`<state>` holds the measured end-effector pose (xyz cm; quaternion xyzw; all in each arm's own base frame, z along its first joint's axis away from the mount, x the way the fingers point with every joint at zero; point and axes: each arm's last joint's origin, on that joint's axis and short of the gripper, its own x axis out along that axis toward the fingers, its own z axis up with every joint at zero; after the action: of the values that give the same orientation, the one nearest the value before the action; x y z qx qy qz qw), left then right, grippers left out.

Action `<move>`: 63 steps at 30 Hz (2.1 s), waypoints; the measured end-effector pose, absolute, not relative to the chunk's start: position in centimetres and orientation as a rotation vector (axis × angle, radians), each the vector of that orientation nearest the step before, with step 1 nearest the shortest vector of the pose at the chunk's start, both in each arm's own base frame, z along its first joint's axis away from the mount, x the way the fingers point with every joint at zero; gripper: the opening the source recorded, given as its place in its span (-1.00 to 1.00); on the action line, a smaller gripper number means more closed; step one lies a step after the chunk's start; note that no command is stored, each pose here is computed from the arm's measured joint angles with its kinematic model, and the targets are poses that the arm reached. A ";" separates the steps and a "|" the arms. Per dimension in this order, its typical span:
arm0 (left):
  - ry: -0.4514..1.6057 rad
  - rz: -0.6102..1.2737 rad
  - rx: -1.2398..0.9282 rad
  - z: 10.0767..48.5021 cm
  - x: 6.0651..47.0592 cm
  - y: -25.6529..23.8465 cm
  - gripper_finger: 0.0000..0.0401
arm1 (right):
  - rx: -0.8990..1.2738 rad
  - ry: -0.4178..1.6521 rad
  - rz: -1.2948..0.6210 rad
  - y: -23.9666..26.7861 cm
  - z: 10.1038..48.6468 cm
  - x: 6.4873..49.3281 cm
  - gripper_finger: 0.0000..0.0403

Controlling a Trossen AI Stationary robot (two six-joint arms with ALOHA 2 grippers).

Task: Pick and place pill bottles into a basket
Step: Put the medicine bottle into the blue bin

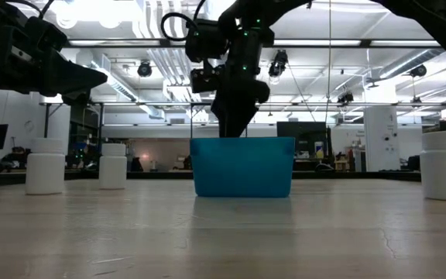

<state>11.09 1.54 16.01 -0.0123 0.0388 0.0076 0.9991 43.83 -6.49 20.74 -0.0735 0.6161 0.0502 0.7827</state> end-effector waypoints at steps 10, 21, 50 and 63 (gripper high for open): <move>0.078 0.015 -0.025 16.0 11.1 1.5 -0.96 | -0.156 1.300 0.097 -6.4 25.6 43.3 0.18; 0.078 0.015 -0.030 16.0 11.1 1.5 -0.96 | -0.113 1.104 0.105 -5.1 31.1 41.2 0.17; 0.078 0.015 -0.032 16.0 11.1 1.5 -0.96 | -0.122 0.595 0.129 5.9 33.2 27.5 0.17; 0.078 0.016 -0.033 16.0 11.1 1.5 -0.96 | 0.020 0.684 0.180 10.3 31.3 23.7 0.17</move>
<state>11.09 1.55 16.00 -0.0167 0.0391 0.0078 0.9991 23.67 10.25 31.35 0.0098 0.3348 0.0881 0.9381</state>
